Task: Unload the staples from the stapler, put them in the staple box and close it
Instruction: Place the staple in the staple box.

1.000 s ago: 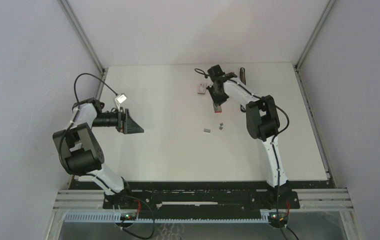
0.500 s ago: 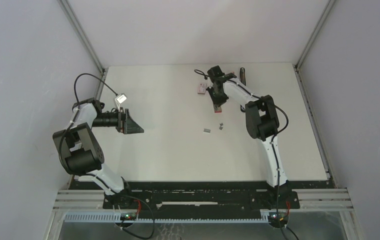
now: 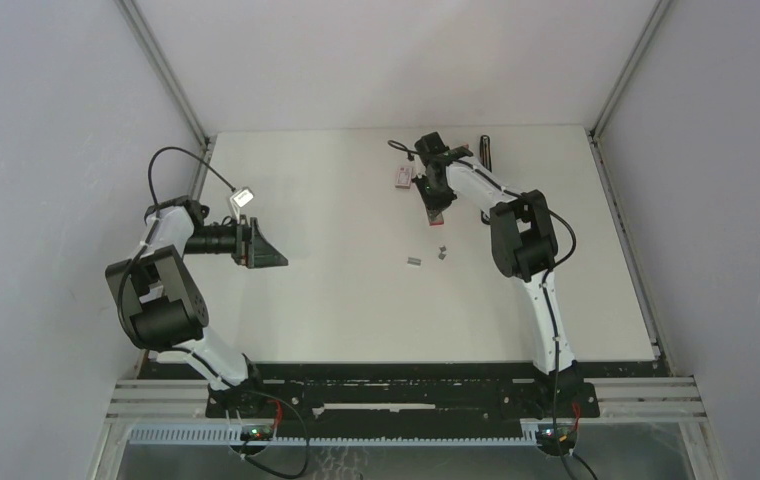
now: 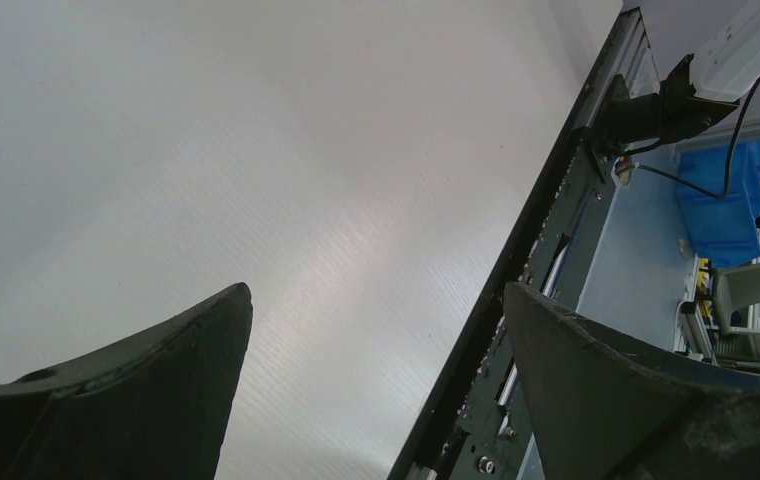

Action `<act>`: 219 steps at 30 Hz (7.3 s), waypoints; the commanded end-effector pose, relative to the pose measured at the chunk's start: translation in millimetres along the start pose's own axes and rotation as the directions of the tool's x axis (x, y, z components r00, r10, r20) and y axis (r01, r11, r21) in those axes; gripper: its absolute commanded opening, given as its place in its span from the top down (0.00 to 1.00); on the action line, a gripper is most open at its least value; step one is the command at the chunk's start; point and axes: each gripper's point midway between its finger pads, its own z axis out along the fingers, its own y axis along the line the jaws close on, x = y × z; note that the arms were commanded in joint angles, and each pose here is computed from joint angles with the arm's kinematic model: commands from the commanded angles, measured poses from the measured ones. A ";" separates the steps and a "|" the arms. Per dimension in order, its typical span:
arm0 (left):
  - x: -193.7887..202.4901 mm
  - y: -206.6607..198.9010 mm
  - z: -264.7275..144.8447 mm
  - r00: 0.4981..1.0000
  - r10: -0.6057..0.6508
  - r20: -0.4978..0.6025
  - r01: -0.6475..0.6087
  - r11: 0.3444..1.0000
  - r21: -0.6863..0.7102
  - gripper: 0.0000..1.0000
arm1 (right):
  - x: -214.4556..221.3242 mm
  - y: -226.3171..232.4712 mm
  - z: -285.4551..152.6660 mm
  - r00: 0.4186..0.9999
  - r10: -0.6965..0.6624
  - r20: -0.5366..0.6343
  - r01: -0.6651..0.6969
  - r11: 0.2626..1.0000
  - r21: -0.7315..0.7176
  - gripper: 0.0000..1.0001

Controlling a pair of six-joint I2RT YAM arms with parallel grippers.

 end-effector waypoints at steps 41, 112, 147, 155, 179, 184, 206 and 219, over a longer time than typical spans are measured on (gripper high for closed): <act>-21.4 -3.4 -6.1 0.997 0.066 0.047 -0.067 0.998 0.023 0.00 | -30.1 -2.2 -65.2 0.841 -0.489 0.229 0.503 0.864 -0.003 1.00; -20.7 -3.7 -5.8 0.997 0.062 0.043 -0.063 0.997 0.033 0.00 | 3.4 6.4 -60.7 0.641 -0.739 0.207 0.763 0.644 -0.060 1.00; -19.6 -1.1 -5.1 0.998 0.057 0.036 -0.058 0.998 0.034 0.00 | 10.2 -9.3 -54.2 0.091 -0.968 0.236 0.992 0.108 0.059 1.00; -19.2 -1.7 -4.9 0.998 0.056 0.036 -0.057 0.998 0.035 0.00 | 15.5 -4.1 -49.4 0.014 -0.968 0.252 0.999 0.025 0.042 1.00; -18.8 -0.2 -4.5 0.998 0.054 0.033 -0.055 0.998 0.035 0.00 | 28.4 -4.2 -25.0 -0.069 -0.971 0.228 0.997 -0.074 -0.012 1.00; -18.9 0.1 -4.4 0.998 0.054 0.033 -0.055 0.998 0.036 0.00 | 29.4 -2.4 -23.1 -0.068 -0.970 0.233 0.997 -0.074 -0.015 1.00; -18.2 0.2 -4.6 0.998 0.051 0.033 -0.053 0.998 0.037 0.00 | 24.2 5.2 -19.1 -0.059 -0.970 0.235 0.998 -0.062 -0.006 1.00; -18.4 -0.3 -4.5 0.998 0.053 0.032 -0.054 0.998 0.038 0.00 | 12.5 13.5 -22.7 -0.007 -0.970 0.243 1.000 -0.005 0.010 1.00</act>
